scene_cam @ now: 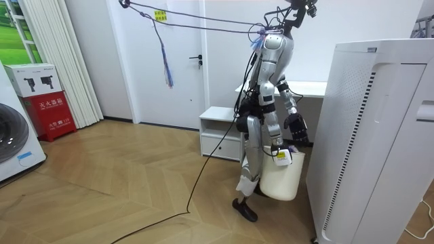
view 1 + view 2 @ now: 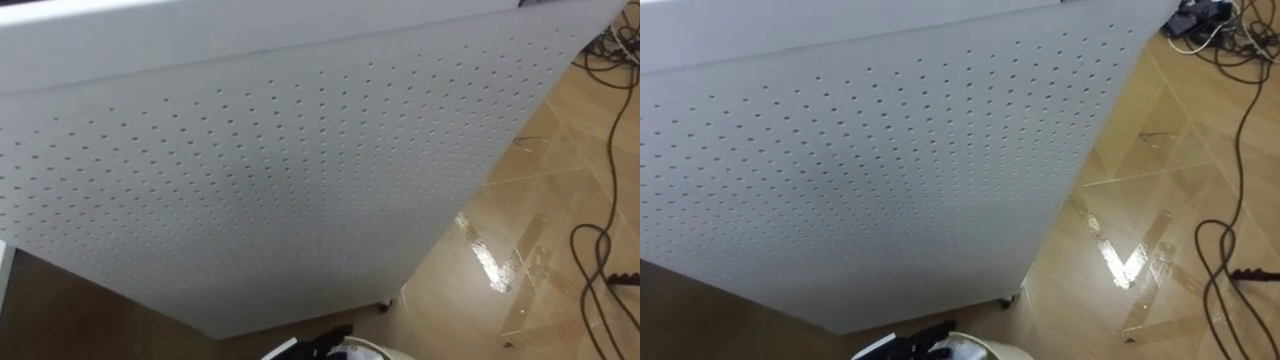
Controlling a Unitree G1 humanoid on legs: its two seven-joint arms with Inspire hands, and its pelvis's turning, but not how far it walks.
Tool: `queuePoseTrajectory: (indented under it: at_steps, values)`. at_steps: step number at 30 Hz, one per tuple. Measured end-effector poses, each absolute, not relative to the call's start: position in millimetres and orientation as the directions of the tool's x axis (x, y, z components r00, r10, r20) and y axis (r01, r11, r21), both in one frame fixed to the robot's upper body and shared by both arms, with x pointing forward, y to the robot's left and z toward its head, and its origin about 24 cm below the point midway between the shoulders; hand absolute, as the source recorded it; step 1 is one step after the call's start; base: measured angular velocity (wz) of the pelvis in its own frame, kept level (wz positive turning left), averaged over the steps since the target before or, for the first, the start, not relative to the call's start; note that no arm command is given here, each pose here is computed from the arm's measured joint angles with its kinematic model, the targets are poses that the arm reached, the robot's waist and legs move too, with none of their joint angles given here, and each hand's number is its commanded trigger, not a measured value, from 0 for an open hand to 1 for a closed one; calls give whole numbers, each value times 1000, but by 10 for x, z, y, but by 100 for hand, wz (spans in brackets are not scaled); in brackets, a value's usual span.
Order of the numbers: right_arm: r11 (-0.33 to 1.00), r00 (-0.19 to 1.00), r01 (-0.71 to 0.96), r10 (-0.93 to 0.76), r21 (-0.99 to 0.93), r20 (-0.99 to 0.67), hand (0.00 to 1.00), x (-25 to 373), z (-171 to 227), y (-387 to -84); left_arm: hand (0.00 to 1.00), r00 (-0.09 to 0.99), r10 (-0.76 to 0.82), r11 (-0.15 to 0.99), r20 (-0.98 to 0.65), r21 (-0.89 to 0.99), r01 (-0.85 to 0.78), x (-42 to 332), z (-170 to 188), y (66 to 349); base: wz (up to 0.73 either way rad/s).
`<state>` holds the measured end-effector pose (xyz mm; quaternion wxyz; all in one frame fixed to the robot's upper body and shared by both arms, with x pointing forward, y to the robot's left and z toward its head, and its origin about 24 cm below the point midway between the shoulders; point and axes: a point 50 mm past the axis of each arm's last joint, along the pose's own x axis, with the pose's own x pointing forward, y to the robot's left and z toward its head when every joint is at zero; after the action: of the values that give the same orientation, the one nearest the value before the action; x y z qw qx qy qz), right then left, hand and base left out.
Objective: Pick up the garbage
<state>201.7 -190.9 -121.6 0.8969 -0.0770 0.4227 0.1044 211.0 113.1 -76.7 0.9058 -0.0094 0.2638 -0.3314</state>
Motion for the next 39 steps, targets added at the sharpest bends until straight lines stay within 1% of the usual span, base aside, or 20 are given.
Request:
queuePoseTrajectory:
  at_steps: [8, 28, 34, 37, 39]
  values:
    - [969, 618, -245, 121, -44, -777, 100, 1999, -1226, -1911, 0, 626, -595, 785, -504, -198, 587, 2054, -842, 1116, 0]
    - [967, 613, -249, 115, -53, -782, 100, 2007, -1228, -1925, 0, 635, -576, 799, -514, -189, 571, 2064, -856, 1145, 0]
    - [972, 563, -231, 90, -51, -822, 100, 1783, -1336, -1999, 0, 613, -503, 830, -609, -144, 538, 1882, -1022, 1388, 1]
    - [974, 539, -219, 77, -51, -838, 100, 1686, -1376, -2044, 0, 603, -435, 868, -669, -133, 479, 1760, -1148, 1537, 2]
    - [978, 518, -206, 77, -37, -852, 100, 1534, -1429, -2073, 0, 588, -376, 898, -716, -123, 424, 1568, -1246, 1666, 0]
